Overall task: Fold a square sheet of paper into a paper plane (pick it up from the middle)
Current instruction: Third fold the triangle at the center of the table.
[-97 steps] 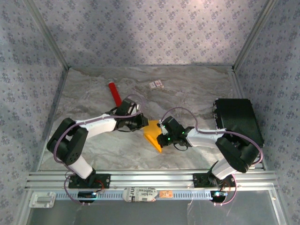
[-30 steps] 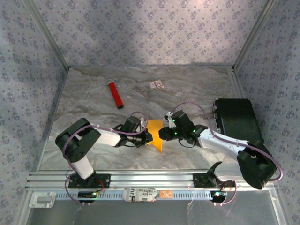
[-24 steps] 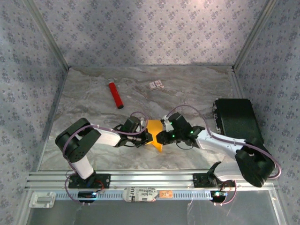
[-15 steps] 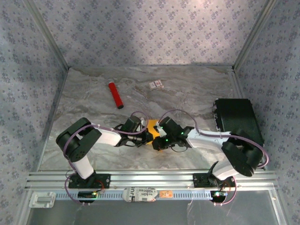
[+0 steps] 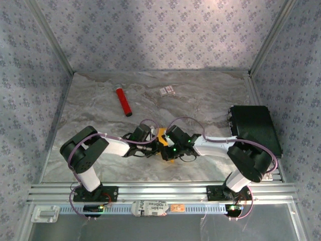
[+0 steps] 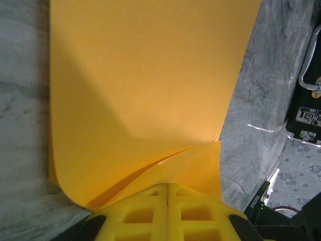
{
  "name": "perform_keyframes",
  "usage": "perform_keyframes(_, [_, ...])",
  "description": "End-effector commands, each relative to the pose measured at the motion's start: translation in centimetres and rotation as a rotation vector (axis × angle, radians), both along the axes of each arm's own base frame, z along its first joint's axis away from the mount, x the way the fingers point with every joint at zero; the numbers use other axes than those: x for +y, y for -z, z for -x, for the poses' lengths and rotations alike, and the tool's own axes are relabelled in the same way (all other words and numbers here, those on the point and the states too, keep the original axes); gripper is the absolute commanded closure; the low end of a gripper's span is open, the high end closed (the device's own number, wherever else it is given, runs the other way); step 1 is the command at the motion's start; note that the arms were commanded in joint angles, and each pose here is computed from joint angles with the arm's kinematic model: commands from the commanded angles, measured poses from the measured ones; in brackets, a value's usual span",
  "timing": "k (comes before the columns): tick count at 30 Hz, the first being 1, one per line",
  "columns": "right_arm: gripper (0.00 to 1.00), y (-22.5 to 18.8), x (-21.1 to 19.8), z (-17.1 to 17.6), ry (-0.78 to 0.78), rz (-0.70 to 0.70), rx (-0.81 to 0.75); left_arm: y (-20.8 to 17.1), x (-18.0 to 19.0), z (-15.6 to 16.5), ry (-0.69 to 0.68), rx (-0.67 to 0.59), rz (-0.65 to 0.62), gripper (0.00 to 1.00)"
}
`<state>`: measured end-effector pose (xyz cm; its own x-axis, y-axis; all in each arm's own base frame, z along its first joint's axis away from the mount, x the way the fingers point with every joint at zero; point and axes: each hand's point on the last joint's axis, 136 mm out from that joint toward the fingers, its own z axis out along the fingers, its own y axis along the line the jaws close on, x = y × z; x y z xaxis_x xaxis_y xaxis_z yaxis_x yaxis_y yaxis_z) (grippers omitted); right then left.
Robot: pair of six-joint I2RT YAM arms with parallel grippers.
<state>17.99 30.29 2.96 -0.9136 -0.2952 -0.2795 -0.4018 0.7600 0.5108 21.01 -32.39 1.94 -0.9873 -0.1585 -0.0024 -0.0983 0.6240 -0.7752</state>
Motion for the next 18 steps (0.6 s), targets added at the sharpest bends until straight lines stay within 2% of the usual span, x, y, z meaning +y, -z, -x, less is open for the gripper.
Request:
perform_keyframes(1, [0.92,1.0,-1.0,0.4,0.021,0.023,0.03,3.0,1.4,1.3,0.006,0.06,-0.103,1.0])
perform_keyframes(18, [0.91,1.6,-2.4,1.3,0.051,-0.014,0.067,3.8,1.9,1.5,0.002,0.082,-0.13,1.0])
